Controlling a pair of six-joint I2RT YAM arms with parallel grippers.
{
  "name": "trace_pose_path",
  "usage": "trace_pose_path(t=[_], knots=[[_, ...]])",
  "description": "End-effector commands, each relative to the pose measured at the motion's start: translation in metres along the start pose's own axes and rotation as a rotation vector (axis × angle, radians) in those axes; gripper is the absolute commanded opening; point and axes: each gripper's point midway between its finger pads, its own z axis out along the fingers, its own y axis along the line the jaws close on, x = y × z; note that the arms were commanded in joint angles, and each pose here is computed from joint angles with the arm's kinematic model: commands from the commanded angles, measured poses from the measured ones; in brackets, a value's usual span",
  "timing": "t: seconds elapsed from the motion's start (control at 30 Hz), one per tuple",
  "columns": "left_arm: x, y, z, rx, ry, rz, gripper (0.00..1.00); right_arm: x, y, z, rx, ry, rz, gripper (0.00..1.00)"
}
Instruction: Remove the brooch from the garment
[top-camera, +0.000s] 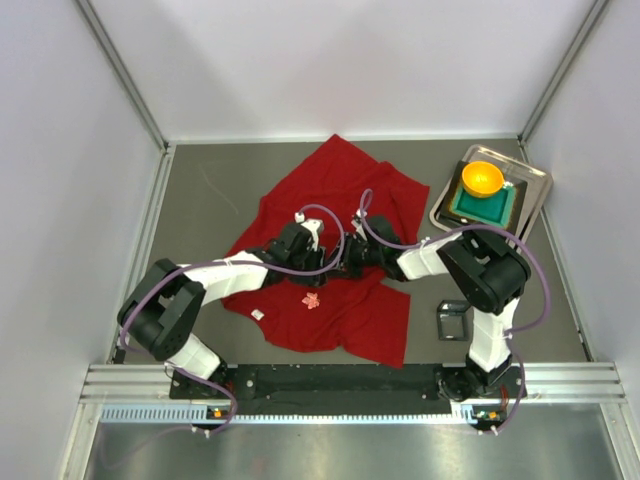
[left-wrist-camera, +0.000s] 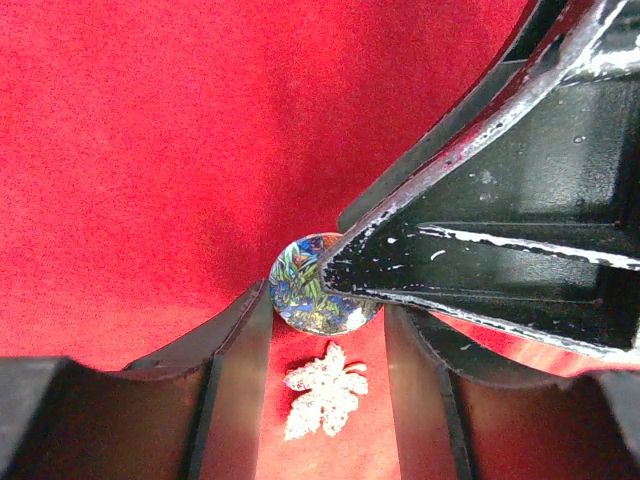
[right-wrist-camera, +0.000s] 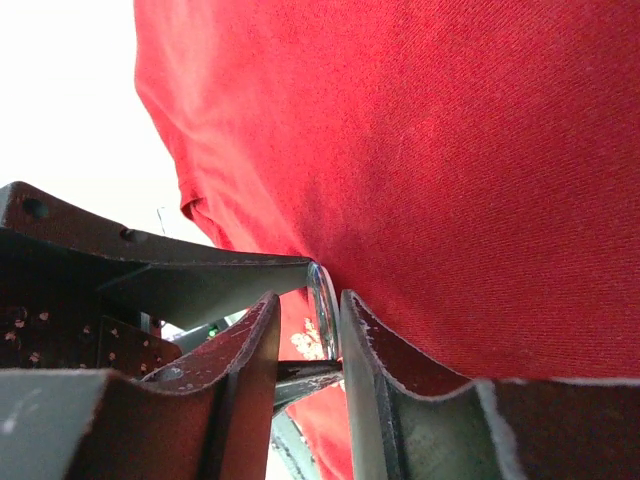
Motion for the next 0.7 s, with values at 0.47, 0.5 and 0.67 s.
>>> trace_pose_path(t=[0.47, 0.5, 0.67], knots=[[-0.026, -0.005, -0.032, -0.009, -0.130, -0.037, 0.85, 0.012, 0.037, -0.008, -0.190, 0.010, 0.039, 0.29], [-0.025, -0.004, -0.032, -0.010, -0.124, -0.044, 0.93, 0.013, 0.037, -0.007, -0.190, 0.011, 0.038, 0.29], [-0.020, -0.005, -0.035, -0.020, -0.100, -0.109, 0.92, 0.016, 0.036, -0.008, -0.200, 0.022, 0.033, 0.30]])
